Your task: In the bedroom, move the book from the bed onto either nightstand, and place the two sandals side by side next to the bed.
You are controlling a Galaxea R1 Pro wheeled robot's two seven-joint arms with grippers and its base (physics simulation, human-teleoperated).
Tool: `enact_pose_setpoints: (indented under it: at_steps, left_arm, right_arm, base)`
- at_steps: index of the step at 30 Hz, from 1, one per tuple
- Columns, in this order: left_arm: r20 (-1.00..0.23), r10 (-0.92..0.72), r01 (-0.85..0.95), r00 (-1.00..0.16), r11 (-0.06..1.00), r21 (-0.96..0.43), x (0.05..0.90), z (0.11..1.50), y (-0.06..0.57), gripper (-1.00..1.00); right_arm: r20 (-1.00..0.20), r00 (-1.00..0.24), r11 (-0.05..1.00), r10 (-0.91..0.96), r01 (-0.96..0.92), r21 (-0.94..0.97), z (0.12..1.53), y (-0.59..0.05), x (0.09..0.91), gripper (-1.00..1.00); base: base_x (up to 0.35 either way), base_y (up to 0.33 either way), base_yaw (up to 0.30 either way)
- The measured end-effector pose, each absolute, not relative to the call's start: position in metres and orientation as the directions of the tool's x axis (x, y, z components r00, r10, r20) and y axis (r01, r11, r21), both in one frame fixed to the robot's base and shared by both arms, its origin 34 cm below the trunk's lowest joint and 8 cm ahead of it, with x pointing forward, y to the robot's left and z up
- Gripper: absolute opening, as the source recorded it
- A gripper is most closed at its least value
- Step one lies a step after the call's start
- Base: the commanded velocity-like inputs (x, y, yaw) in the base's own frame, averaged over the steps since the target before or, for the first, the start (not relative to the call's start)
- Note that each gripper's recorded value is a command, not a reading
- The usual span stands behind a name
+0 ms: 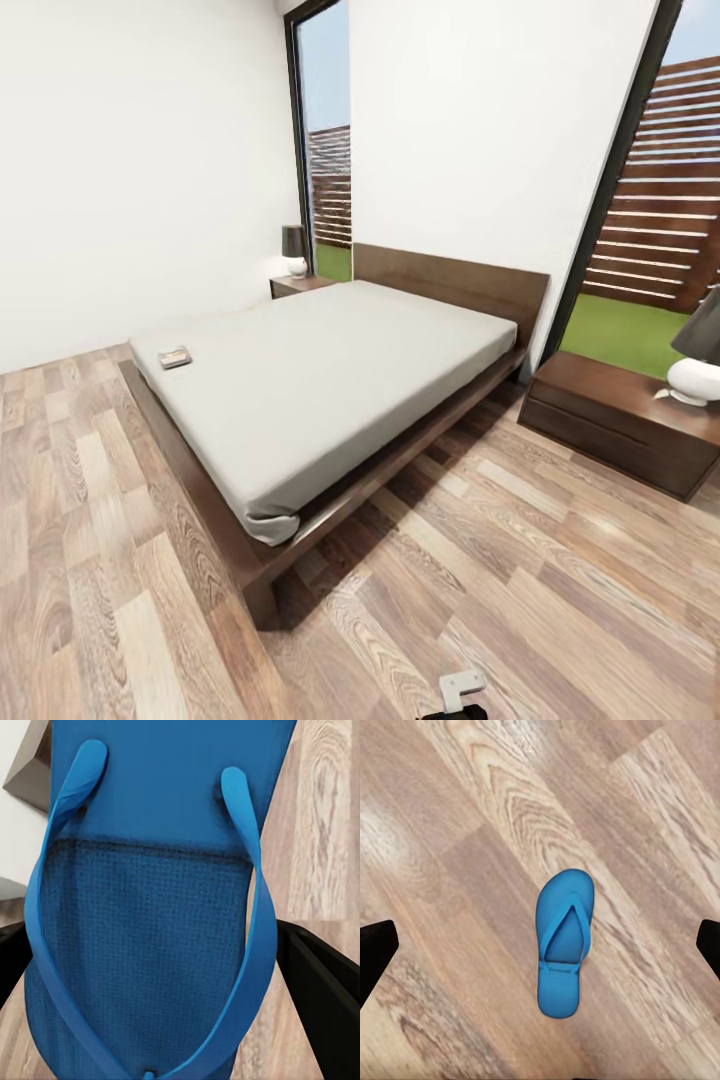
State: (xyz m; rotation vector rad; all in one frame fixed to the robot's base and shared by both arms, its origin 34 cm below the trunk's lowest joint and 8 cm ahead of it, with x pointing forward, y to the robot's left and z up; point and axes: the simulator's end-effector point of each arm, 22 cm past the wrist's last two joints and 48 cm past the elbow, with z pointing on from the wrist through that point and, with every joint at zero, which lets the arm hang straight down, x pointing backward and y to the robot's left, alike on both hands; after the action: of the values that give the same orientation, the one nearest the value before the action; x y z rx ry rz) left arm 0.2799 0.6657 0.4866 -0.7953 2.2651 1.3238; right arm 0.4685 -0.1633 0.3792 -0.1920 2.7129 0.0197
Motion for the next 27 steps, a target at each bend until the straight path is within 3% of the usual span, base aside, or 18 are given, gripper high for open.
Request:
enact_pose_setpoints:
  at_steps: [27]
  left_arm:
    - [-0.591,-0.270,-0.647,-0.761,0.396,0.652,0.272,0.430,0.664,-1.00]
  right_arm:
    - [-0.406,-0.906,0.992,-0.120,-0.120,-0.026,0.323,-0.172,0.459,1.00]
  base:
    - [0.000,0.000,0.000]
